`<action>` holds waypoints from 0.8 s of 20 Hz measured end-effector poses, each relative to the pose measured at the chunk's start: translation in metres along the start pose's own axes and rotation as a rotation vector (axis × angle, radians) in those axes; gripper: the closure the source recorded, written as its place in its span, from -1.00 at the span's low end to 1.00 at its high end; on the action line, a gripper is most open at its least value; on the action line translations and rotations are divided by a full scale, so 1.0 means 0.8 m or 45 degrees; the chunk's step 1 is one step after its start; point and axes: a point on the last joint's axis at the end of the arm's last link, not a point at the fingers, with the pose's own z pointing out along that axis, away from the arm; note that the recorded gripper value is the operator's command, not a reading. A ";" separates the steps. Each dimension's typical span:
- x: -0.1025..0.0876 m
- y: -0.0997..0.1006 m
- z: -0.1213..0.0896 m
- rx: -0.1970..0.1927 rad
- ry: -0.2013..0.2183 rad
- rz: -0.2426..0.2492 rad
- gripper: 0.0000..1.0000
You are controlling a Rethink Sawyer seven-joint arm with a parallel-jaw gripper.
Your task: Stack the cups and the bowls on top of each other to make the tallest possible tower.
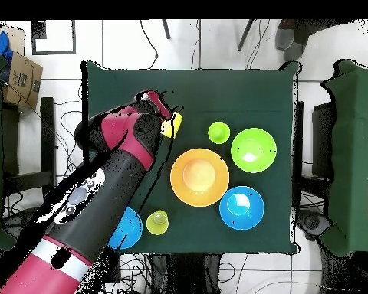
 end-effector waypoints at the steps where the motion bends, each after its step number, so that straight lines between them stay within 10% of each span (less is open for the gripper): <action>1: 0.003 -0.002 -0.005 0.016 0.007 0.001 -1.00; 11: -0.005 -0.013 -0.067 0.232 0.165 0.081 -1.00; 16: -0.018 -0.004 -0.088 0.234 0.210 0.151 -1.00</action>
